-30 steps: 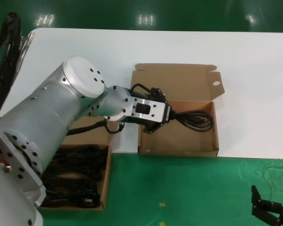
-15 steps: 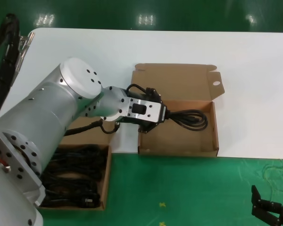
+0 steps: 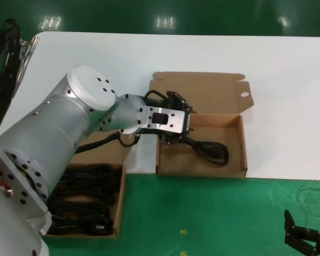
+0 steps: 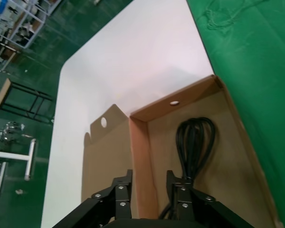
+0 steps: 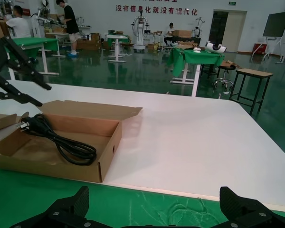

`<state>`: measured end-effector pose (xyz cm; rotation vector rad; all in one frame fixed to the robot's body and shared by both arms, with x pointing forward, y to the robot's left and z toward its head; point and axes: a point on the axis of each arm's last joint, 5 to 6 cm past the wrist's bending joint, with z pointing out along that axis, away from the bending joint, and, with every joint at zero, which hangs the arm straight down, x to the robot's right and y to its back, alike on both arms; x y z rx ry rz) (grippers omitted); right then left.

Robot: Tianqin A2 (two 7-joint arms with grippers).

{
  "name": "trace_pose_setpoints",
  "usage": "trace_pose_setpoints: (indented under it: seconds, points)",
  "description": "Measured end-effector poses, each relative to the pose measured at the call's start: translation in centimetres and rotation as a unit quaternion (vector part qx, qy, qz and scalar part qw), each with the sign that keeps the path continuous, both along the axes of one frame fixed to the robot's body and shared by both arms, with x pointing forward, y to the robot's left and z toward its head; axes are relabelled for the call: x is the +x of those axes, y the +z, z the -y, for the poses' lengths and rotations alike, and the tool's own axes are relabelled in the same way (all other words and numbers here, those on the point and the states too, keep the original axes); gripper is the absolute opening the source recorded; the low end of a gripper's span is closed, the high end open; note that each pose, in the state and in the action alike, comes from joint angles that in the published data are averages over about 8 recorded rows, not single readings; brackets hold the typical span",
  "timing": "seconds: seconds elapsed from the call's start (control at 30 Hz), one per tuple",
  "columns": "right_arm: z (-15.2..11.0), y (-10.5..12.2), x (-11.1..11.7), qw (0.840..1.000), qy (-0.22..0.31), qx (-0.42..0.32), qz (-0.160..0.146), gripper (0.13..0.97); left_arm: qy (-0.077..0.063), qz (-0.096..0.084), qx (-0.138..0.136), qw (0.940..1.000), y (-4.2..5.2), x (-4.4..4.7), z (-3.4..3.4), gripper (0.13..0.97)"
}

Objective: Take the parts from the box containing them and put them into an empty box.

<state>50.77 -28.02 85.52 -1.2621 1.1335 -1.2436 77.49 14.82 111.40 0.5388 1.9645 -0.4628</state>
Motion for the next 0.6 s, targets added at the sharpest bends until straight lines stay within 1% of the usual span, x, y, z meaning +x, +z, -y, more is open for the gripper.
trace_pose_setpoints:
  seconds: [0.2,0.33,0.5,0.6]
  points:
    - [0.00,0.00,0.00,1.000,0.000,0.000,0.000,0.966,-0.004,0.010,-0.016,0.9998,0.05,0.00,0.26,0.357]
    - [0.00,0.00,0.00,1.000,0.000,0.000,0.000,0.966,-0.008,0.012,-0.028,0.9995,0.06,-0.01,0.33,0.357]
    - [0.00,0.00,0.00,1.000,0.000,0.000,0.000,0.966,-0.014,0.011,-0.046,0.9988,0.20,-0.03,0.28,0.470]
    - [0.00,0.00,0.00,1.000,0.000,0.000,0.000,0.966,-0.016,0.011,-0.051,0.9985,0.28,-0.04,0.25,0.538]
